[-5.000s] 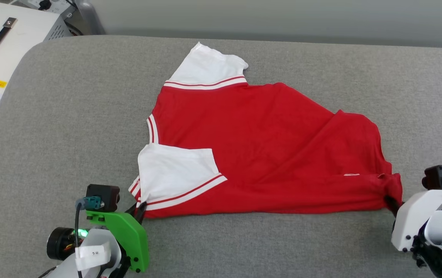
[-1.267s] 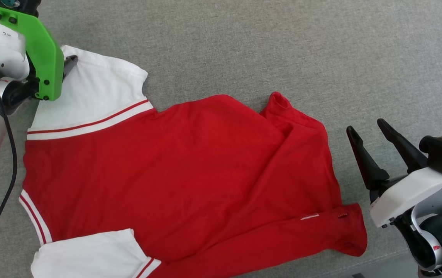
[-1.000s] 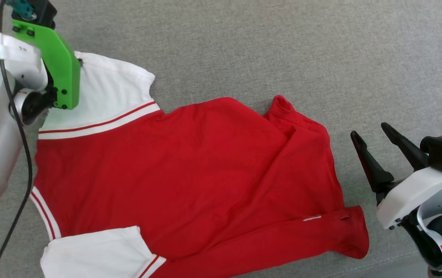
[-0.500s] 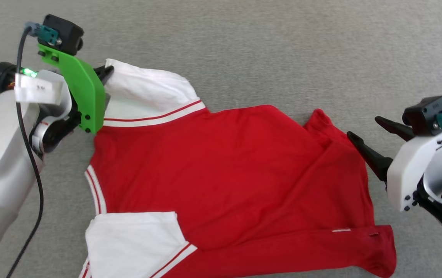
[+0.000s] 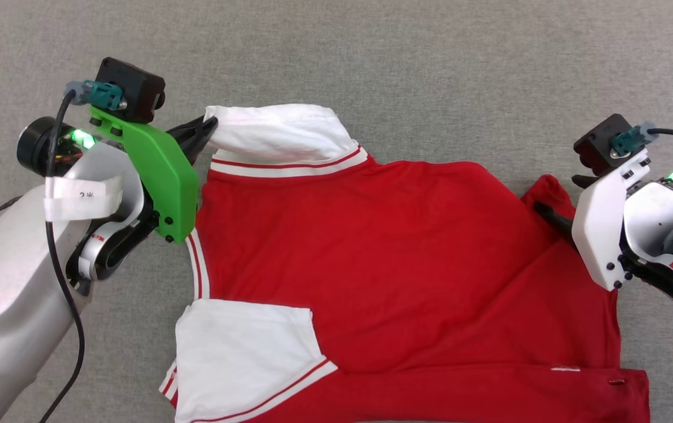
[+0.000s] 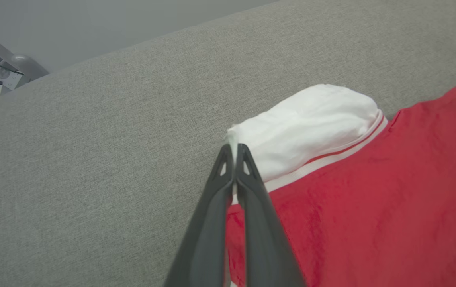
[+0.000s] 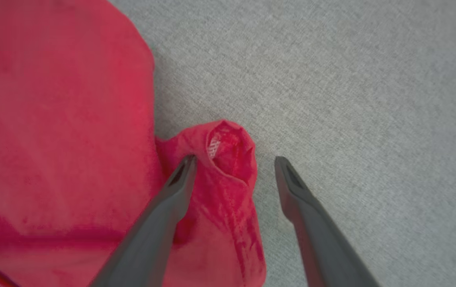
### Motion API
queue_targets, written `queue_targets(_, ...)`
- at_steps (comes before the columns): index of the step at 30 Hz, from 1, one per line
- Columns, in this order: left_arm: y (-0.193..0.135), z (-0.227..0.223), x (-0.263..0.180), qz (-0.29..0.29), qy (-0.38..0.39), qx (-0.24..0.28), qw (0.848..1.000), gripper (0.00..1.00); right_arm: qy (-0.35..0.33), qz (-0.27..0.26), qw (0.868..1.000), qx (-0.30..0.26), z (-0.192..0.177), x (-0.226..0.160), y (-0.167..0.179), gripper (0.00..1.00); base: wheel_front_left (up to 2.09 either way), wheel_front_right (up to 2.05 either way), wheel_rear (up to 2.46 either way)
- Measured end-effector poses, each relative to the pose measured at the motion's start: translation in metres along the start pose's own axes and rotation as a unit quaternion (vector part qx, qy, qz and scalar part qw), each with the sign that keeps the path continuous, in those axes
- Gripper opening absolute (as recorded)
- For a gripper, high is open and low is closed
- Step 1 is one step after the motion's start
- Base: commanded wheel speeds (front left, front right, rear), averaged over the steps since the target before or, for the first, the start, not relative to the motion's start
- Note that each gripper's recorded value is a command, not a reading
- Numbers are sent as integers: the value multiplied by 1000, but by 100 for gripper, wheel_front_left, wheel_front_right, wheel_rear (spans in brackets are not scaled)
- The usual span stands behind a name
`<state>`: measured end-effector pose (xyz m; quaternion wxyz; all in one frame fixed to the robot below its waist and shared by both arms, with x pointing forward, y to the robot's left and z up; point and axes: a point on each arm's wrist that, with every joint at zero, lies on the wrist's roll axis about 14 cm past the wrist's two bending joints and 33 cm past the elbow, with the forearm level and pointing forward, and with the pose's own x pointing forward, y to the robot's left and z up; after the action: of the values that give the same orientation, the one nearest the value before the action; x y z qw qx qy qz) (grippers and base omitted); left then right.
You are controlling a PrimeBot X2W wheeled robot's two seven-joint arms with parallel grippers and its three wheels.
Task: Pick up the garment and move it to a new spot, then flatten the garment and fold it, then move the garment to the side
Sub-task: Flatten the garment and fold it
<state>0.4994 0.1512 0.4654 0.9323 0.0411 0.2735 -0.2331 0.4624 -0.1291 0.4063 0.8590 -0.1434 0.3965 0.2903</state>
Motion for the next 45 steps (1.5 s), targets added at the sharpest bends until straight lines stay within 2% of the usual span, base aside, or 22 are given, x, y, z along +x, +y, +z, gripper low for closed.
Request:
queue_targets(5, 2, -3, 0, 4, -1, -4, 1000, 0, 31, 13, 999, -2, -12, 16, 3, 100, 0, 0, 0)
queue_targets(6, 3, -4, 0, 4, 0, -5, 1000, 0, 34, 17, 999, -3, -13, 18, 4, 88, 0, 0, 0)
queue_targets(7, 3, -5, 0, 5, -1, -6, 1000, 0, 37, 19, 999, -4, -13, 20, 4, 60, 0, 0, 0)
queue_targets(8, 4, -6, 0, 5, -1, -6, 1000, 0, 38, 21, 999, -5, -13, 22, 4, 40, 0, 0, 0)
queue_targets(9, 5, -7, 1, 6, 0, -7, 1000, 0, 40, 23, 999, -4, -13, 24, 5, 8, 0, 0, 0)
queue_targets(10, 5, -8, 1, 7, 0, -8, 1000, 0, 42, 26, 999, -4, -14, 25, 6, 0, 0, 0, 0)
queue_targets(18, 9, -8, 1, 16, -8, -13, 1000, 0, 17, 24, 999, 33, -15, 30, 1, 0, 0, 0, 0)
queue_targets(28, 11, -6, -11, 29, -23, -15, 999, 0, -65, -37, 993, 91, 1, 5, -39, 0, 0, 0, 0)
queue_targets(33, 7, 1, -20, 30, -37, -12, 999, 0, -128, -64, 982, 122, 14, -17, -52, 0, 0, 0, 0)
queue_targets(39, -3, 2, -34, 27, -48, -13, 998, 0, -176, -97, 968, 149, 13, -45, -65, 0, 0, 0, 0)
queue_targets(41, -11, 0, -46, 27, -58, -18, 998, 0, -210, -109, 956, 171, 11, -63, -68, 0, 0, 0, 0)
queue_targets(45, -20, -3, -60, 27, -70, -34, 997, 0, -243, -104, 945, 192, 10, -77, -59, 0, 0, 0, 0)
